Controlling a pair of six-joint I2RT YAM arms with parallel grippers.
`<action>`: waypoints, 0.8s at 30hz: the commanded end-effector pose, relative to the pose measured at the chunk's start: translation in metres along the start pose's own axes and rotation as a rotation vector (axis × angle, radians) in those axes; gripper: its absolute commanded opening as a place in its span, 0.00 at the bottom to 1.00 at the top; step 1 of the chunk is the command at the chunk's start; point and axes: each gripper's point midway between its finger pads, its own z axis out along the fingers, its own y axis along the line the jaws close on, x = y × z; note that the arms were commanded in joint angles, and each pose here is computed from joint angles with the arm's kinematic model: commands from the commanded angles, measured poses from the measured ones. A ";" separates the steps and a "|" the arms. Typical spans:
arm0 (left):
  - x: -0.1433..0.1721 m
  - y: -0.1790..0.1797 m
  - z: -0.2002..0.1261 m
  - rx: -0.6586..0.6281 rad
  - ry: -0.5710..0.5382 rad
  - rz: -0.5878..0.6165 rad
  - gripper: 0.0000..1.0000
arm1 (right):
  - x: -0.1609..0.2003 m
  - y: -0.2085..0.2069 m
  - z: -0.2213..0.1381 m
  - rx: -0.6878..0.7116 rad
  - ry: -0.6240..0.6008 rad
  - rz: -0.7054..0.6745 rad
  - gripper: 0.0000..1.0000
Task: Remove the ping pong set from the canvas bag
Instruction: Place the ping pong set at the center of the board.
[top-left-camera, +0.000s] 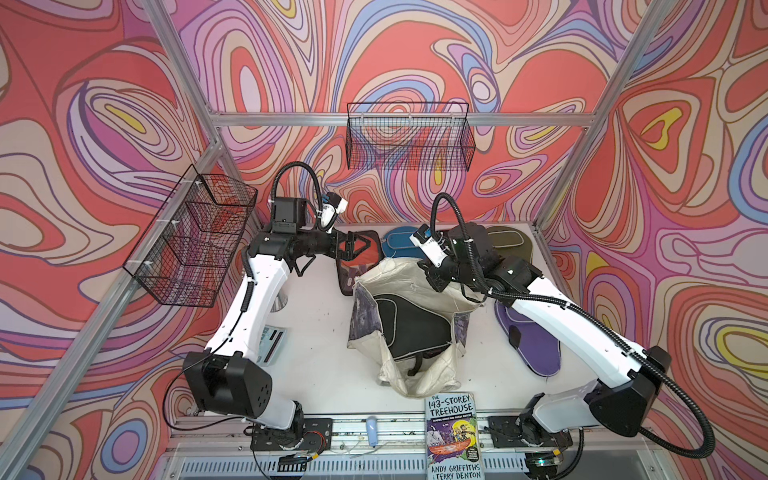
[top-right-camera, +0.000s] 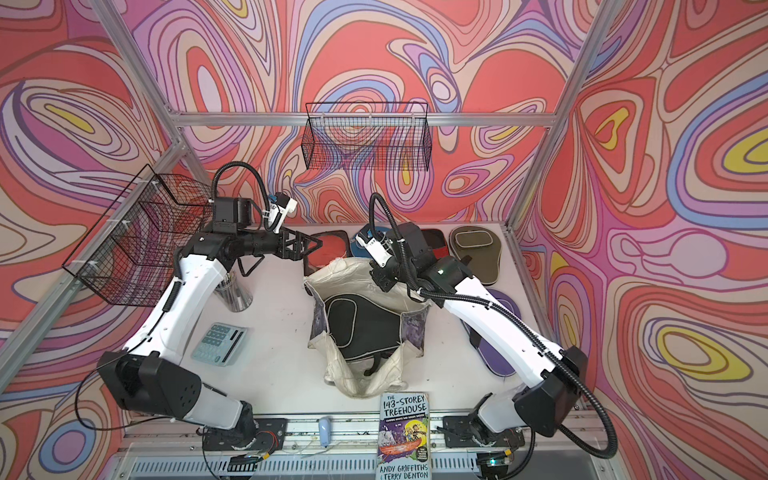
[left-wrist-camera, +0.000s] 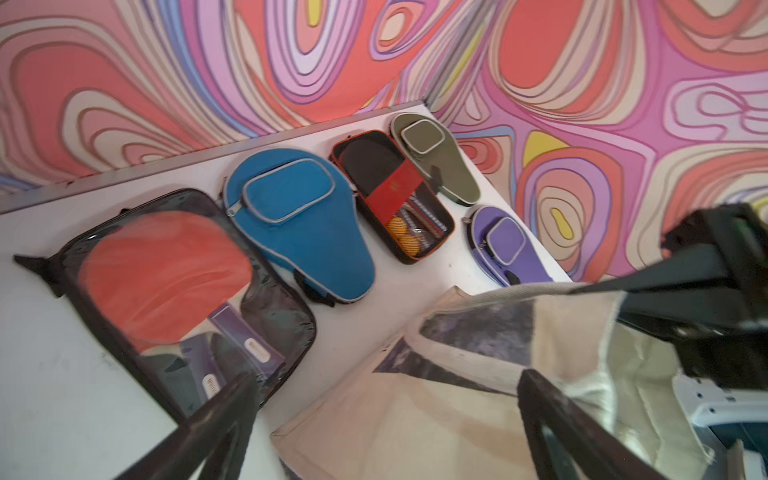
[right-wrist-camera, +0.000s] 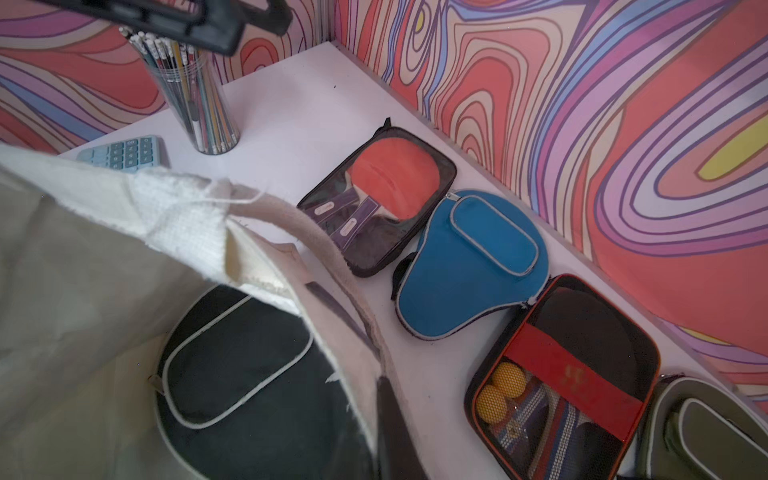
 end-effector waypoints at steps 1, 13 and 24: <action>0.020 -0.033 -0.007 0.083 0.059 0.055 1.00 | -0.038 -0.013 -0.011 0.052 -0.116 -0.063 0.00; 0.064 -0.044 0.007 0.068 0.200 0.050 1.00 | -0.061 -0.009 -0.021 0.019 -0.176 -0.111 0.00; 0.057 -0.071 0.010 0.134 0.206 0.064 0.67 | -0.052 -0.007 -0.014 0.001 -0.138 -0.113 0.00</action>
